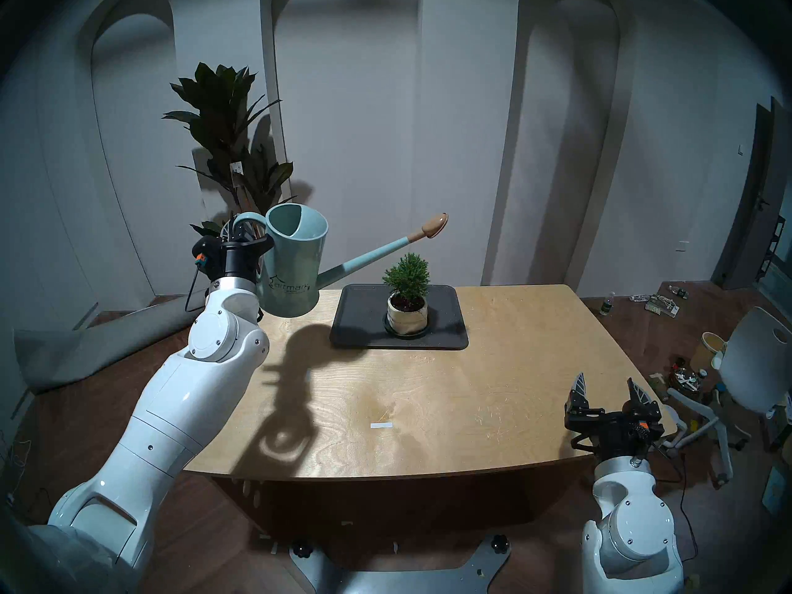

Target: Pick up the watering can and pour water into the potted plant, then put the can down

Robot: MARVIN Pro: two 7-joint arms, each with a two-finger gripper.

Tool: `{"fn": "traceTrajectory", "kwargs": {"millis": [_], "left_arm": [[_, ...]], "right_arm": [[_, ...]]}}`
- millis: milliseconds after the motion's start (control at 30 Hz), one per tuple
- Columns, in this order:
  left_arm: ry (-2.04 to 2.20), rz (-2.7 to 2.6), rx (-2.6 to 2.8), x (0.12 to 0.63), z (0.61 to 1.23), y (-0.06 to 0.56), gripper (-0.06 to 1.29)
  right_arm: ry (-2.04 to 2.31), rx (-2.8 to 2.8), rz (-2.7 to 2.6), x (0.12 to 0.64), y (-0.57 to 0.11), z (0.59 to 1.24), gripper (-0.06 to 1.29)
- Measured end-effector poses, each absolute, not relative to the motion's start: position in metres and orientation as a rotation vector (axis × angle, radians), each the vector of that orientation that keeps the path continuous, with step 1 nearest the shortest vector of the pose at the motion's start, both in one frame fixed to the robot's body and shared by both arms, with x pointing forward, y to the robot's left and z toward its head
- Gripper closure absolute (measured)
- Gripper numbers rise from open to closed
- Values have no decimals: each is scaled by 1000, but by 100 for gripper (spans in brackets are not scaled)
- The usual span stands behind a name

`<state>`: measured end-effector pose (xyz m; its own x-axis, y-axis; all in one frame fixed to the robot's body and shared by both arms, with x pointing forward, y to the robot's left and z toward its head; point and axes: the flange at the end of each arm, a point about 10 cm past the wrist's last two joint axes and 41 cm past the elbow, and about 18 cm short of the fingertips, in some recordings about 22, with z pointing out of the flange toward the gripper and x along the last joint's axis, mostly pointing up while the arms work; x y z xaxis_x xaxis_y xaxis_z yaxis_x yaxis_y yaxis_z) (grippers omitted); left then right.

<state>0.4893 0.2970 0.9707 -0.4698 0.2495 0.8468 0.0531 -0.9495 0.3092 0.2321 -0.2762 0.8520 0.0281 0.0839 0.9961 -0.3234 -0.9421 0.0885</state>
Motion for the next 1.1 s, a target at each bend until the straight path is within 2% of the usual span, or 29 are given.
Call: {"fn": "traceTrajectory", "kwargs": {"millis": [1100], "left_arm": [[67, 2637, 1677, 517, 1011, 314, 110]], "right_arm": [[-249, 2025, 1986, 234, -276, 849, 0]]}}
